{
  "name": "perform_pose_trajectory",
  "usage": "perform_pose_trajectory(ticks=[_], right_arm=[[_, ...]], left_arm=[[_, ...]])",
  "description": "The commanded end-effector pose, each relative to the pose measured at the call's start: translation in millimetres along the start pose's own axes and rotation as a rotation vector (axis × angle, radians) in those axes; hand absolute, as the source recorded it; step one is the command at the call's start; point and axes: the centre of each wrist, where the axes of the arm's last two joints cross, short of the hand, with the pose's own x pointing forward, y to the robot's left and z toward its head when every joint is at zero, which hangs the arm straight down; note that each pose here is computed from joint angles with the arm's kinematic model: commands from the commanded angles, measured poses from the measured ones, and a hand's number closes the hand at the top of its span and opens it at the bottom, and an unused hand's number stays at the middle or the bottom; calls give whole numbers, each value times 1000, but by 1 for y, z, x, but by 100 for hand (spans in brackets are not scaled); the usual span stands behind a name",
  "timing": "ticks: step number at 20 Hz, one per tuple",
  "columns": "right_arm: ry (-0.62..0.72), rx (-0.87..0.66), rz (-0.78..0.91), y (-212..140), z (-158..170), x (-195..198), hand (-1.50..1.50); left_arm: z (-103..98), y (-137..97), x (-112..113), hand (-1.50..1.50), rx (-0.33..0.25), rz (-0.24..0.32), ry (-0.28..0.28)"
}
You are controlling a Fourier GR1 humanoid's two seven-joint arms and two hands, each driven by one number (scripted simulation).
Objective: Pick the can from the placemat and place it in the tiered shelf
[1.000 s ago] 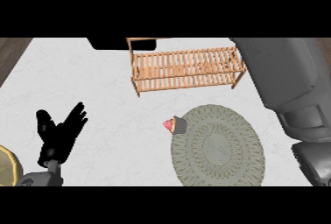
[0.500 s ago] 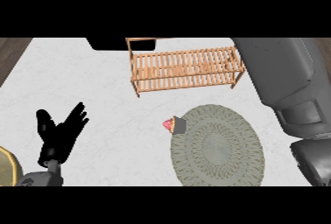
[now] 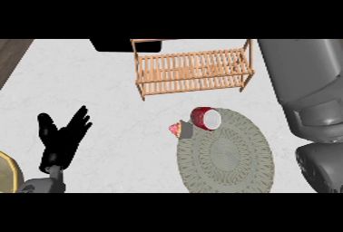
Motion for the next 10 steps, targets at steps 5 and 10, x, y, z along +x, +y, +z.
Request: perform_pose_trajectory(ticks=[5, 10], right_arm=[[27, -90, -322, -31, -7, -8, -150], [51, -290, -305, -60, -10, -1, -150]], left_arm=[[-9, -17, -8, 0, -12, 9, 26], [-5, -10, -3, 0, 11, 11, 22]])
